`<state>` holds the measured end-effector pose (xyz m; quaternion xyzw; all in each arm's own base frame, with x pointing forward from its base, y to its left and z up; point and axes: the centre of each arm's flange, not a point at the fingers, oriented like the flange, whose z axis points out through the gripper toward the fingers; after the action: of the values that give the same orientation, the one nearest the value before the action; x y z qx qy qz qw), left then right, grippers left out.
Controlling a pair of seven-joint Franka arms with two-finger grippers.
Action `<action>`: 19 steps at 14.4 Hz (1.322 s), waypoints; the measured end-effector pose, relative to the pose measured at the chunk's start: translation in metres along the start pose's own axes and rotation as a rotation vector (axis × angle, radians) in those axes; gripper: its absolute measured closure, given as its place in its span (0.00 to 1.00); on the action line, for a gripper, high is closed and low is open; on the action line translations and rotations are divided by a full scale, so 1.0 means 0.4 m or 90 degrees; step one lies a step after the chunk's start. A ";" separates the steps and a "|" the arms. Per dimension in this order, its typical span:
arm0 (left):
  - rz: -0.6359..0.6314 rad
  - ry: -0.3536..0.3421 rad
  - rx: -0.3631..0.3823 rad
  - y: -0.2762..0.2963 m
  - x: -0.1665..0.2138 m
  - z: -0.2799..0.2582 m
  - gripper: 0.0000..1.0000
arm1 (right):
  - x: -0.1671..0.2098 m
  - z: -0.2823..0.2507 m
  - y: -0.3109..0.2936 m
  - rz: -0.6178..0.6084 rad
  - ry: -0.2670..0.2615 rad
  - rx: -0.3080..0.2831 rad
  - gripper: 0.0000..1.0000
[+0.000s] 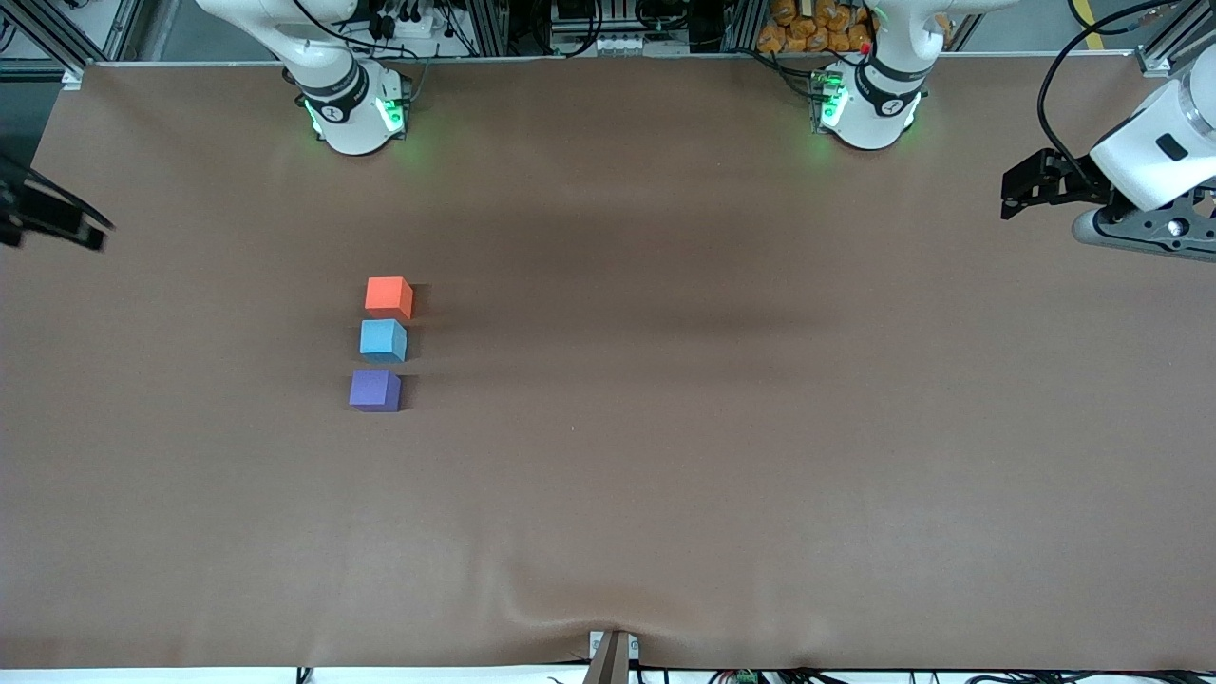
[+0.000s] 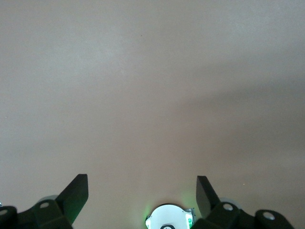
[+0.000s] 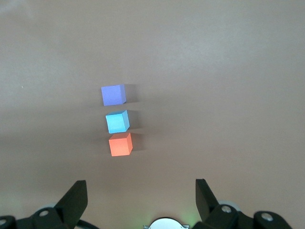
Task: Place blue block between orange and purple blocks
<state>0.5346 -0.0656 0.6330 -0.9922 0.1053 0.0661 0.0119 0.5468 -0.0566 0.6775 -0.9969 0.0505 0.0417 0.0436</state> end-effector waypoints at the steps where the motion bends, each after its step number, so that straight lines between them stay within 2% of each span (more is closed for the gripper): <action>1: 0.000 0.000 0.000 0.000 0.000 0.000 0.00 | -0.024 -0.020 0.002 0.003 0.006 0.000 0.00; 5: 0.000 0.000 0.000 0.000 0.000 0.000 0.00 | -0.071 -0.013 0.001 0.008 0.007 -0.020 0.00; 9: 0.000 0.000 0.000 0.000 0.000 0.000 0.00 | -0.067 0.019 -0.002 0.006 -0.002 -0.025 0.00; 19: -0.027 -0.004 -0.001 0.001 0.006 0.008 0.00 | -0.066 0.023 -0.049 -0.016 0.002 -0.028 0.00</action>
<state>0.5365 -0.0665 0.6295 -0.9939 0.0845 0.0691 0.0132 0.5221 -0.0339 0.6724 -0.9982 0.0368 0.0411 0.0219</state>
